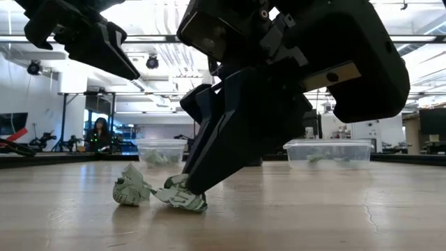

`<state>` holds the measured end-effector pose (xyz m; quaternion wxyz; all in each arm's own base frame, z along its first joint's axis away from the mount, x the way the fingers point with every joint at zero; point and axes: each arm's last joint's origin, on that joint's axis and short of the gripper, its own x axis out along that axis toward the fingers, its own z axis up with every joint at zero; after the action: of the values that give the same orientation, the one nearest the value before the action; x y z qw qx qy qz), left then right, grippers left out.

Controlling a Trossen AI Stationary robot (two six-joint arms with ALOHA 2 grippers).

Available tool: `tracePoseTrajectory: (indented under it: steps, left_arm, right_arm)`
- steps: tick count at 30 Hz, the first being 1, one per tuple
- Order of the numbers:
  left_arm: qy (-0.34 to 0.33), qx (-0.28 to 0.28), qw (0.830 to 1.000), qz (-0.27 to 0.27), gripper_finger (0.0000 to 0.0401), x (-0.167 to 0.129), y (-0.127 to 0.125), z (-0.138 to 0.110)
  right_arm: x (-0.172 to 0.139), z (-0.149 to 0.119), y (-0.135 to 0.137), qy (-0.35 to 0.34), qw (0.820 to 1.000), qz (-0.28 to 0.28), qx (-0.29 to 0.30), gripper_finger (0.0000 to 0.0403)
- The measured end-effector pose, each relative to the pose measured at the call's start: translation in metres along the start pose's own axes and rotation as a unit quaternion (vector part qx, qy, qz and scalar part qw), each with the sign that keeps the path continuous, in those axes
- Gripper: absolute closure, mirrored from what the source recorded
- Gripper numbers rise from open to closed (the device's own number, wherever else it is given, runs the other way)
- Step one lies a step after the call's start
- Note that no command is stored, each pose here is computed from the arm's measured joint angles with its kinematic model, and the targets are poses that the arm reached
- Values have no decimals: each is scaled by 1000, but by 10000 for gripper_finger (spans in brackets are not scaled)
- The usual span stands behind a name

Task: Pick and place items into bin
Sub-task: Put the green stevia packet into the right transparent bin

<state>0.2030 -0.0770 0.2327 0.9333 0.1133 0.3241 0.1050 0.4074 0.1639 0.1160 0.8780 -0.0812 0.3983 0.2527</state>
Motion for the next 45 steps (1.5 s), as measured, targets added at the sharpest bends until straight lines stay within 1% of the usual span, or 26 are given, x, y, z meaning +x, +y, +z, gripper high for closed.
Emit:
tracePoseTrajectory:
  steps: [5, 11, 18, 27, 31, 36, 40, 45]
  left_arm:
    - [0, 0, 1000, 0, 324, 0, 0, 0]
    - [0, 0, 1000, 0, 324, 0, 0, 0]
    - [0, 0, 1000, 0, 324, 0, 0, 0]
    - [1, 0, 1000, 0, 324, 0, 0, -1]
    - [2, 0, 1000, 0, 324, 0, 0, -1]
    - [2, 0, 1000, 0, 324, 1, 0, -2]
    - [2, -2, 1000, 0, 324, 1, 0, -2]
    - [2, -3, 1000, 0, 324, 1, 0, -2]
  right_arm:
    - [-2, 0, 0, 6, 1000, 0, -1, 371]
    - [-11, 2, 0, 23, 1000, -19, -2, 372]
    - [-36, 6, 0, 64, 995, -83, 0, 372]
    - [-88, 17, 1, 78, 981, -179, 3, 372]
    - [-114, 13, 2, 105, 967, -232, 24, 372]
    - [-144, 0, 4, 132, 942, -302, 54, 372]
    - [-162, -17, 6, 128, 926, -347, 76, 372]
    - [-179, -49, 7, 124, 904, -395, 111, 372]
